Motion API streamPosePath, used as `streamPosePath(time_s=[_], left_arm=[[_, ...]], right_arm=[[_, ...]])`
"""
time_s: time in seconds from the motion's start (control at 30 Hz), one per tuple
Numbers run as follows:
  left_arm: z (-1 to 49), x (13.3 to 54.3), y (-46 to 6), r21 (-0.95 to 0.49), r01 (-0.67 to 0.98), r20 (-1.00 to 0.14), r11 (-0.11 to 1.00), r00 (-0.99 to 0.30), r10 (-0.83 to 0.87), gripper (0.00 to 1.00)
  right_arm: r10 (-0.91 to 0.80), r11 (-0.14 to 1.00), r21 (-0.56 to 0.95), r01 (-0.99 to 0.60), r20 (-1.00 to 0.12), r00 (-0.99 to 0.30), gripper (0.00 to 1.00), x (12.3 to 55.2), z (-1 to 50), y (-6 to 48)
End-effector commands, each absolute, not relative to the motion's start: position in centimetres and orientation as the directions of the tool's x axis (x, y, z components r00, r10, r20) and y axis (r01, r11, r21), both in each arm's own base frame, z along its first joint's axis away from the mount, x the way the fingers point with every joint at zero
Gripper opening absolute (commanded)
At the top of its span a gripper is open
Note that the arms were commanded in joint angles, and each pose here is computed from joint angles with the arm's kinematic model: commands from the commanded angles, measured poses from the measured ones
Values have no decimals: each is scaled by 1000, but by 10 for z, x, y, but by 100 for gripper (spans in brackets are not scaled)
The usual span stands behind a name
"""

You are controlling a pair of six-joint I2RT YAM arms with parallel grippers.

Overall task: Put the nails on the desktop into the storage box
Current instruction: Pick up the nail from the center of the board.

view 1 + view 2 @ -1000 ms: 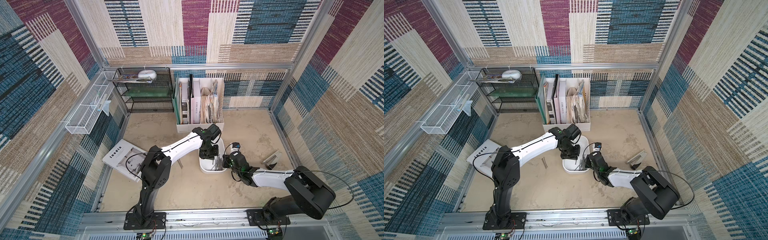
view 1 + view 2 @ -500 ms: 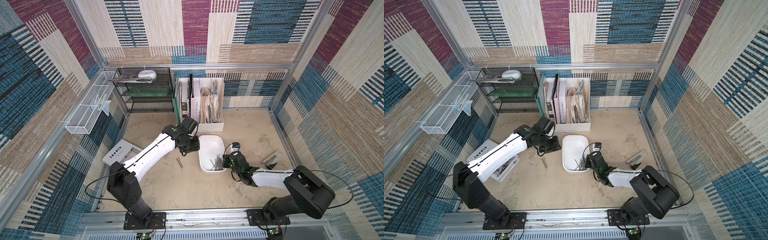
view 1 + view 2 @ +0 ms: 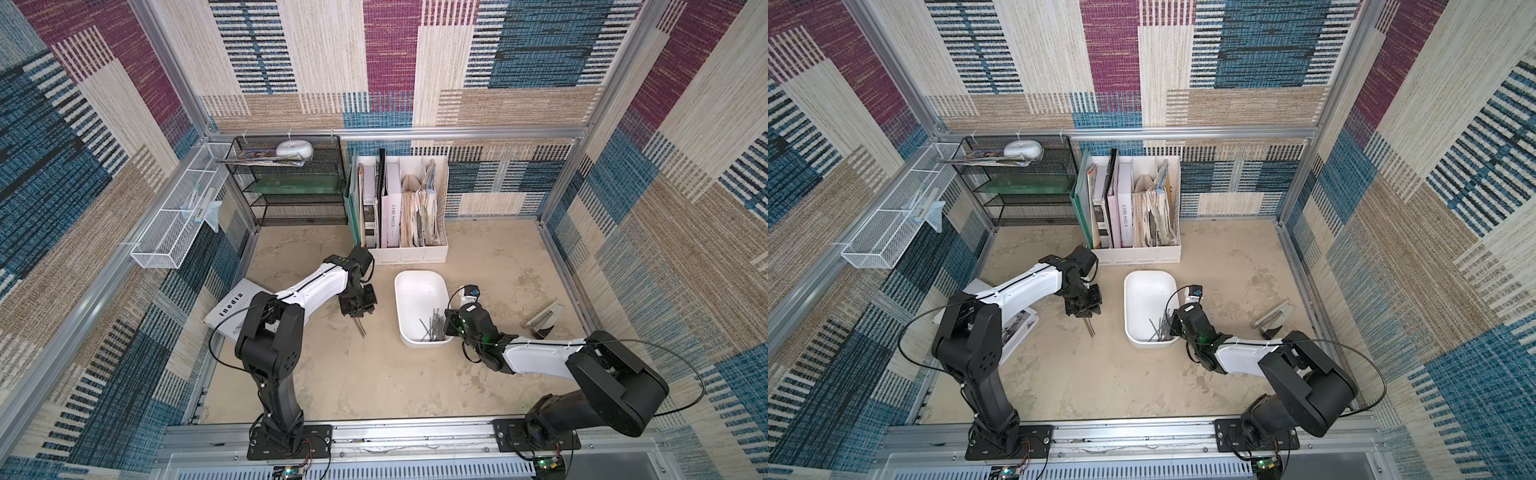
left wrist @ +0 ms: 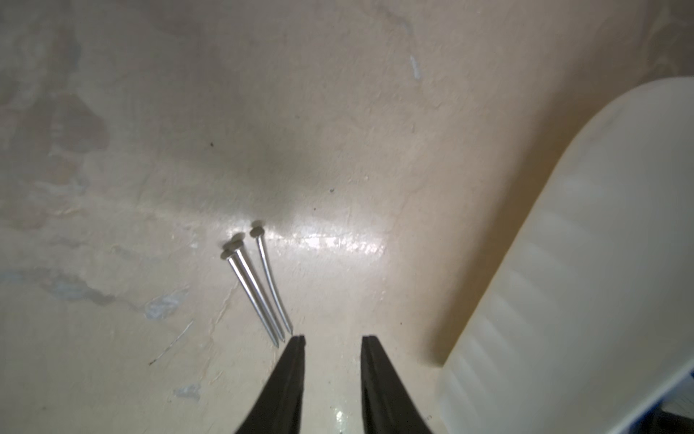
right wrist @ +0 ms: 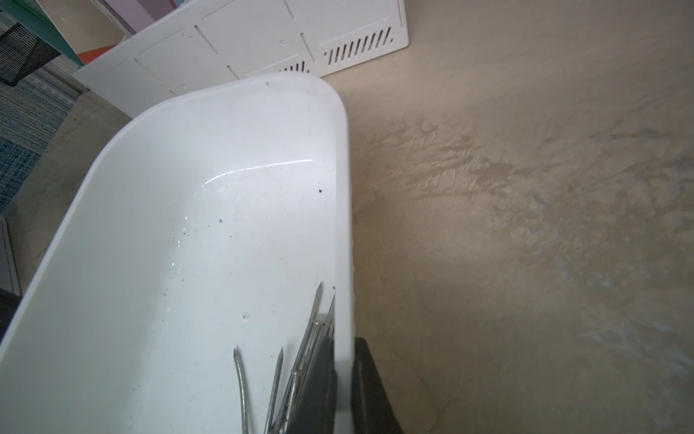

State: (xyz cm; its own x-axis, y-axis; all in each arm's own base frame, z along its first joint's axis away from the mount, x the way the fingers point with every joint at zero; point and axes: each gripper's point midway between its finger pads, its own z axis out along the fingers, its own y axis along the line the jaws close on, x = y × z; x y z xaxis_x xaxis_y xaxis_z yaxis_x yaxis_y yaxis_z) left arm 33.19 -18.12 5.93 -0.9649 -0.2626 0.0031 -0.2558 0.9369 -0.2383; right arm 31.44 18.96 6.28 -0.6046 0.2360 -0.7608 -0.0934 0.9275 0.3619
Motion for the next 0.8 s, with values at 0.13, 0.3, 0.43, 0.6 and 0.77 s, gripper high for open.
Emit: streamPosePath(time_s=[0.13,0.3,0.43,0.6,0.77], left_arm=[[44,333,-168,-179,-268,5,947,-962,-271,29],[40,331,-165,-178,-273,8,945,-961,-276,28],[31,329,-163,-158,-278,26,948,-960,-277,28],[25,329,-162,-151,-278,34,949,-960,-276,28],[16,327,-157,-128,-280,42,951,-960,-277,27]], right_arm=[[201,937,334,-102,-754,-625,0,312,57,189],[193,938,329,-104,-750,-633,0,313,53,191],[189,939,328,-107,-748,-636,0,313,51,192],[184,941,321,-106,-748,-638,0,313,50,191],[185,940,324,-104,-743,-643,0,312,47,191]])
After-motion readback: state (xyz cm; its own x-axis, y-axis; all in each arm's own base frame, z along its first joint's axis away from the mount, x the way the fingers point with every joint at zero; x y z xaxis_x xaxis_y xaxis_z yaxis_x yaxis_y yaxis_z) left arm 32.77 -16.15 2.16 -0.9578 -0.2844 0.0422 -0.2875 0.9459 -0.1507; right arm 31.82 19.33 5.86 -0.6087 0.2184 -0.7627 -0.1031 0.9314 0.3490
